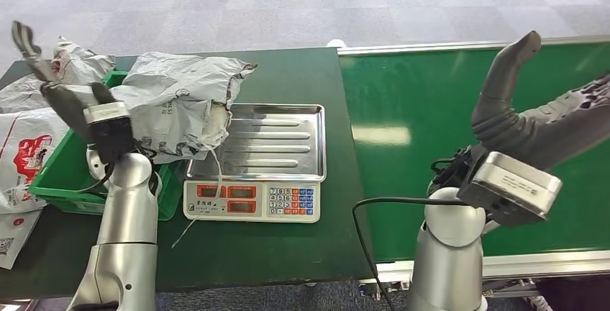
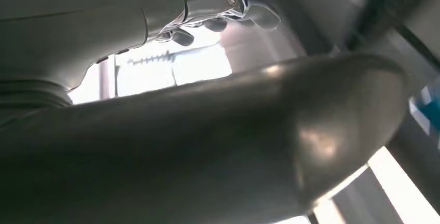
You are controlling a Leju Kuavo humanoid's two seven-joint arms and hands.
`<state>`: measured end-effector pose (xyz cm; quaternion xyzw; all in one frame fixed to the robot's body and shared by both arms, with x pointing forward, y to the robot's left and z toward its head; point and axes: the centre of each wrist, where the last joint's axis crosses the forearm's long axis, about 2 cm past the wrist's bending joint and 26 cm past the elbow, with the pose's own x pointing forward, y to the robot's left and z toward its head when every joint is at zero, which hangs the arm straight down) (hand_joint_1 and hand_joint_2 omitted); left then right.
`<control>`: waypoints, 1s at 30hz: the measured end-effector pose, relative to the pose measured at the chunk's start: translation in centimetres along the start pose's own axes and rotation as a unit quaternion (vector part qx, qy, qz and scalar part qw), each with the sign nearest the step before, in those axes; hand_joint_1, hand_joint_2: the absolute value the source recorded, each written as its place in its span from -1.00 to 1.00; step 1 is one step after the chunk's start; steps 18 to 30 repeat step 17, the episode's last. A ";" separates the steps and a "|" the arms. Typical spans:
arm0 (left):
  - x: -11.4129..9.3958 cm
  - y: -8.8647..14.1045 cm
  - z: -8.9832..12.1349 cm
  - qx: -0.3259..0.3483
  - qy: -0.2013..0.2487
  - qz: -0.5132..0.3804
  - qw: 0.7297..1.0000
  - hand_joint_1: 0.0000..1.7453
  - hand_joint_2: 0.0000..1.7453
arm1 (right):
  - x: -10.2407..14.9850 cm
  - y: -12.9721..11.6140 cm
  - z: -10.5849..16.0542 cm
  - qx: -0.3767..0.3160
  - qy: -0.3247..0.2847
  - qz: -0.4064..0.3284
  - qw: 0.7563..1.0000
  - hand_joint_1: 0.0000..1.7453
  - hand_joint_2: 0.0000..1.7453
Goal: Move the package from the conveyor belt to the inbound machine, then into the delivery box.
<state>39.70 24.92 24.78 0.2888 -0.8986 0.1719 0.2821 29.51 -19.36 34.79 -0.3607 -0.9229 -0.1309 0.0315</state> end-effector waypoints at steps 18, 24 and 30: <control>10.3 -1.0 7.2 -0.354 -0.018 0.351 0.867 -1.00 -1.00 | 2.3 0.2 8.6 0.095 0.254 -0.268 0.924 -1.00 -1.00; 10.3 -1.0 7.2 -0.354 -0.018 0.351 0.867 -1.00 -1.00 | 2.3 0.2 8.6 0.095 0.254 -0.268 0.924 -1.00 -1.00; 10.3 -1.0 7.2 -0.354 -0.018 0.351 0.867 -1.00 -1.00 | 2.3 0.2 8.6 0.095 0.254 -0.268 0.924 -1.00 -1.00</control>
